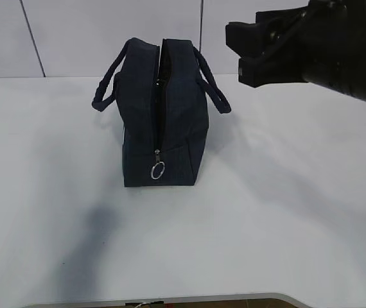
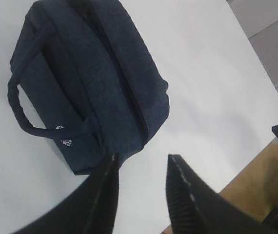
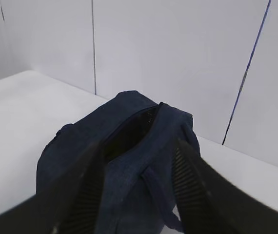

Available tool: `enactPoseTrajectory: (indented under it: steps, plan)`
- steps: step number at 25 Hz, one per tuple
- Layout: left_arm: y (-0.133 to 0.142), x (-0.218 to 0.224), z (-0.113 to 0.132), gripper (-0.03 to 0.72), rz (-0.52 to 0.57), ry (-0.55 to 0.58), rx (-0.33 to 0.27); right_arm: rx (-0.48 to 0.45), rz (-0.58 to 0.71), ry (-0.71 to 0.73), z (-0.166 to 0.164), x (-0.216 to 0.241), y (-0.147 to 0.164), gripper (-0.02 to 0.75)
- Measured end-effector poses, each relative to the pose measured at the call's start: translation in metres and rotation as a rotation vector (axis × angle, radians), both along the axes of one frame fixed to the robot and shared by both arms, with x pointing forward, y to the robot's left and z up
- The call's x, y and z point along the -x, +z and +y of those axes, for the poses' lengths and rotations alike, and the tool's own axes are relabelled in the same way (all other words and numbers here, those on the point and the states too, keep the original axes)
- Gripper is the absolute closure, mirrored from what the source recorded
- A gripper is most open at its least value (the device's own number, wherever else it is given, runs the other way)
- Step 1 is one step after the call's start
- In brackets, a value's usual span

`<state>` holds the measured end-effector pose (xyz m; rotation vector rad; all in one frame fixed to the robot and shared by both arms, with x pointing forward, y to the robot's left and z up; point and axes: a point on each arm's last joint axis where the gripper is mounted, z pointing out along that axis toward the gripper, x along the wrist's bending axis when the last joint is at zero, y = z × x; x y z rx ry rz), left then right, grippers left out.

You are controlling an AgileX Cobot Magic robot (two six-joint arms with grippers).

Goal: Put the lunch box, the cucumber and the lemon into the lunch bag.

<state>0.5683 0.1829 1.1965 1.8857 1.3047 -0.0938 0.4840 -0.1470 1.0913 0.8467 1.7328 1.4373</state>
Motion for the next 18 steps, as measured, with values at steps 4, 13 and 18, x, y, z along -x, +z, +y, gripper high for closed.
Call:
enactPoseTrajectory:
  steps: [4,13,18]
  plan:
    - [0.000,0.000,0.000,0.452,0.001,0.002,-0.002,-0.084,-0.085,-0.015,-0.006,0.007,-0.017,0.365]
    - [-0.001,0.000,0.001,0.451,-0.002,0.005,-0.014,-0.075,-0.020,-0.026,-0.016,0.022,-0.058,0.365]
    - [-0.001,0.000,0.001,0.450,0.000,0.004,-0.015,-0.133,-0.027,-0.013,-0.014,0.021,-0.073,0.379]
